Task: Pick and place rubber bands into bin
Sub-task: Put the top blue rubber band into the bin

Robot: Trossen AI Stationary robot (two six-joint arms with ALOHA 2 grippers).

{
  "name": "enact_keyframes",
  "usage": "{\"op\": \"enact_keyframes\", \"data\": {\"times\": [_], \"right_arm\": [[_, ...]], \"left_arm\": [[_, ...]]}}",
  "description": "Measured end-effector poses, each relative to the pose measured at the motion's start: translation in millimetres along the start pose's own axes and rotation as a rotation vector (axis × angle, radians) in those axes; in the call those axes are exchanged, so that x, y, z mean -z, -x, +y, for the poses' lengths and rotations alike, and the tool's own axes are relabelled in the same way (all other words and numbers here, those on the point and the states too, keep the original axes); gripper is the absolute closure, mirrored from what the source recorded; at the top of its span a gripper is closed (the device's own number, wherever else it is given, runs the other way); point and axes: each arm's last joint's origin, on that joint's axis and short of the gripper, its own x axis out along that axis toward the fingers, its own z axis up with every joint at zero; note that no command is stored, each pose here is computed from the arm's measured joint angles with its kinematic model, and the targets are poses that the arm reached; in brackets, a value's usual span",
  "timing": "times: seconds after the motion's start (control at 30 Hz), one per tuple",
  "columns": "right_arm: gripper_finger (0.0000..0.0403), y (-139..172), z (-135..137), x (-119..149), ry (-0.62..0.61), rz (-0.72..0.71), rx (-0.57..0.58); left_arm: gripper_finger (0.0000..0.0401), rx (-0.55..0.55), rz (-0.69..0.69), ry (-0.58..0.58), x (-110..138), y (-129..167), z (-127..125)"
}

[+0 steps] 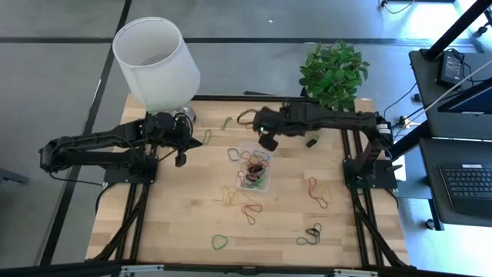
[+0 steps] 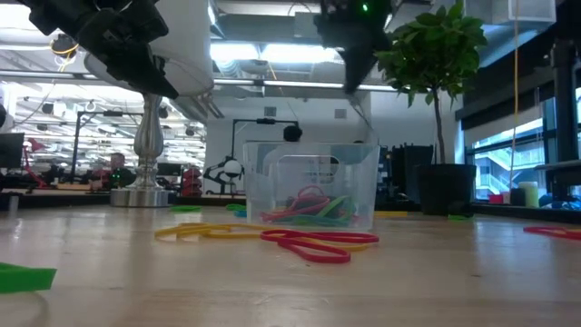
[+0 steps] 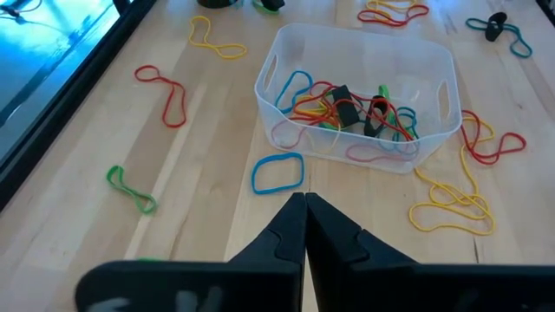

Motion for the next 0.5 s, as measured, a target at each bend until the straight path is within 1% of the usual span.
{"op": "enact_keyframes", "data": {"times": [0.13, 0.3, 0.4, 0.5], "right_arm": [[0.0403, 13.8, 24.1, -0.3, -0.048, -0.090, -0.061], [0.0403, 31.0, 50.5, 0.1, -0.184, -0.190, -0.153], [0.0403, 38.0, 64.6, 1.0, -0.259, -0.223, -0.207], [0.0403, 41.8, 75.4, 3.8, -0.339, -0.223, -0.241]], "left_arm": [[0.0398, 0.000, 0.000, 0.000, 0.0, 0.0, 0.0], [0.0396, 0.001, 0.000, 0.000, 0.0, 0.0, 0.0], [0.0398, 0.001, 0.000, 0.000, 0.0, 0.0, 0.0], [0.0400, 0.001, 0.001, 0.000, 0.1, 0.0, 0.0]]}}
